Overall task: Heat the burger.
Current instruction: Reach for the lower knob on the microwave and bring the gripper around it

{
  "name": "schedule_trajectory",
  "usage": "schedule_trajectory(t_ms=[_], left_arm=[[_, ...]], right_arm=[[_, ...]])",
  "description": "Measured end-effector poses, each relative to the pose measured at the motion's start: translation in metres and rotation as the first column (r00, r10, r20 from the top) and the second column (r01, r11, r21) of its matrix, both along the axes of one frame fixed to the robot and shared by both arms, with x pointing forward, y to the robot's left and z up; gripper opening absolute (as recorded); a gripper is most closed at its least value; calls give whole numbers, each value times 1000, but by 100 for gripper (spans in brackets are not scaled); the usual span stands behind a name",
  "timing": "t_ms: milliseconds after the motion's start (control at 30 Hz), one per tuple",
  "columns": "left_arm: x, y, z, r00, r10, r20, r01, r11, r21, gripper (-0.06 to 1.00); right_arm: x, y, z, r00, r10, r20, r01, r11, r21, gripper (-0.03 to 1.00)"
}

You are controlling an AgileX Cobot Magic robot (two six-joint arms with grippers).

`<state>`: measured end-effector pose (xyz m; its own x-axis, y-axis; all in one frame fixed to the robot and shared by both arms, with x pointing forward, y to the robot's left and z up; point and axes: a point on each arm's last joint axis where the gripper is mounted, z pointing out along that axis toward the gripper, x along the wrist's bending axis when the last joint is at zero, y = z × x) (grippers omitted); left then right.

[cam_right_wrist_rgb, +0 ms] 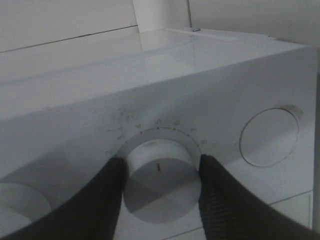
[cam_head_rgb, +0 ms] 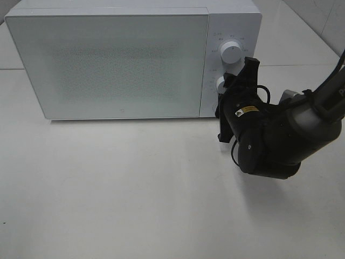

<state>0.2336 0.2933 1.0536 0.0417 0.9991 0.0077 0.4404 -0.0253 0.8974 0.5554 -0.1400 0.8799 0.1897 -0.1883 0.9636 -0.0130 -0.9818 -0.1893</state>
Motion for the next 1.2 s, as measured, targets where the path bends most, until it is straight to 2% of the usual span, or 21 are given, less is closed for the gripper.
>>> schedule_trajectory(t_ms=[67,367,667,933,1033,1100,1133,1200], left_arm=[[0,0,0,1000,0,0,0,1000,0,99],[0,0,0,1000,0,0,0,1000,0,99],[0,0,0,1000,0,0,0,1000,0,99],[0,0,0,1000,0,0,0,1000,0,99],[0,0,0,1000,0,0,0,1000,0,99],[0,0,0,1000,0,0,0,1000,0,99],[0,0,0,1000,0,0,0,1000,0,99],[0,0,0,1000,0,0,0,1000,0,99]], right_arm=[[0,0,0,1000,-16,-3,16,999,39,44],[0,0,0,1000,-22,-4,22,998,58,44],[0,0,0,1000,-12,-2,12,999,32,44],[-4,-2,-2,1000,17,3,-17,999,-31,44],[-10,-5,-5,1000,27,0,-27,998,-58,47],[-16,-8,-8,999,38,-14,-39,995,-90,57],[-16,-8,-8,999,38,-14,-39,995,-90,57],[-26,-12,-16,995,70,-69,-78,989,-127,70]])
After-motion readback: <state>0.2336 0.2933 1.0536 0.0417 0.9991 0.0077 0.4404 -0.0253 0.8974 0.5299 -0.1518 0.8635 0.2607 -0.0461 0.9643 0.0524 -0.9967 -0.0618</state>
